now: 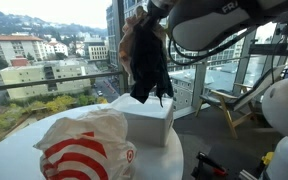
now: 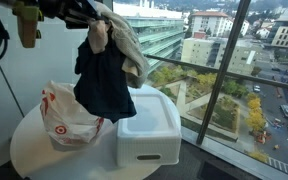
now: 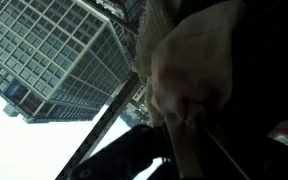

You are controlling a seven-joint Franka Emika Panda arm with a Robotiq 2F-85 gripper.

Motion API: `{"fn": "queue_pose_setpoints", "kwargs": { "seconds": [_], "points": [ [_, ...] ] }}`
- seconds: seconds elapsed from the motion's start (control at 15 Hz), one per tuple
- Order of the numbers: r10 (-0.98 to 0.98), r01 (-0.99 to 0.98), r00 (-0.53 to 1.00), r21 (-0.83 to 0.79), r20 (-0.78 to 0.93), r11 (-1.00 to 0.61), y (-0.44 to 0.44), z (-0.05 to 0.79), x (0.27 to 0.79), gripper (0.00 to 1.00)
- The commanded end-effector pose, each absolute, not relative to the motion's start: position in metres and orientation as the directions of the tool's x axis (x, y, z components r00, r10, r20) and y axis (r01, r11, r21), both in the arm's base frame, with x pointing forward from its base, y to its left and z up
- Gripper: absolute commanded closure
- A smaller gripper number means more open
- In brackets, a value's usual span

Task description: Remove all the laundry from the plastic and place it on top of the box

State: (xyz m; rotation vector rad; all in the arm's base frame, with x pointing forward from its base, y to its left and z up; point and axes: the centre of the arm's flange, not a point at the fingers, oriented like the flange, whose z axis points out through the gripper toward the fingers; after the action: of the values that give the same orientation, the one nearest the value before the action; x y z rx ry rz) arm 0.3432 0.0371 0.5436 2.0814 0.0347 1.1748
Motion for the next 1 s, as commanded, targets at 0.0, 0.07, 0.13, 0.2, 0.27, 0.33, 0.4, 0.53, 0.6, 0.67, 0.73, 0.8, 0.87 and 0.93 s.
{"fn": "queue_pose_setpoints", "kwargs": {
  "seconds": [0.0, 0.07, 0.13, 0.2, 0.27, 0.33, 0.4, 0.53, 0.6, 0.67, 0.73, 0.8, 0.87, 0.93],
  "points": [
    [0.300, -0.373, 0.664, 0.651, 0.685, -0.661, 0.000, 0.493, 0.385, 0.89],
    [0.281, -0.370, 0.697, 0.666, 0.660, -0.647, -0.007, 0.478, 0.394, 0.89],
    [0.262, -0.354, 0.729, 0.676, 0.632, -0.646, -0.012, 0.462, 0.402, 0.89],
    [0.247, -0.341, 0.754, 0.684, 0.608, -0.644, -0.015, 0.447, 0.408, 0.89],
    [0.235, -0.328, 0.774, 0.690, 0.588, -0.645, -0.015, 0.432, 0.413, 0.89],
    [0.232, -0.310, 0.789, 0.695, 0.569, -0.649, -0.014, 0.420, 0.415, 0.89],
    [0.231, -0.298, 0.798, 0.697, 0.557, -0.652, -0.010, 0.413, 0.417, 0.89],
    [0.228, -0.288, 0.795, 0.682, 0.562, -0.672, -0.003, 0.408, 0.417, 0.62],
    [0.232, -0.290, 0.791, 0.681, 0.566, -0.672, 0.002, 0.412, 0.417, 0.61],
    [0.241, -0.299, 0.780, 0.682, 0.577, -0.667, 0.006, 0.420, 0.414, 0.55],
    [0.248, -0.307, 0.769, 0.681, 0.589, -0.665, 0.008, 0.429, 0.412, 0.48],
    [0.254, -0.315, 0.760, 0.682, 0.598, -0.660, 0.010, 0.439, 0.410, 0.41],
    [0.261, -0.322, 0.750, 0.681, 0.607, -0.658, 0.012, 0.446, 0.410, 0.32],
    [0.265, -0.327, 0.746, 0.683, 0.611, -0.653, 0.012, 0.453, 0.410, 0.25]
  ]
}}
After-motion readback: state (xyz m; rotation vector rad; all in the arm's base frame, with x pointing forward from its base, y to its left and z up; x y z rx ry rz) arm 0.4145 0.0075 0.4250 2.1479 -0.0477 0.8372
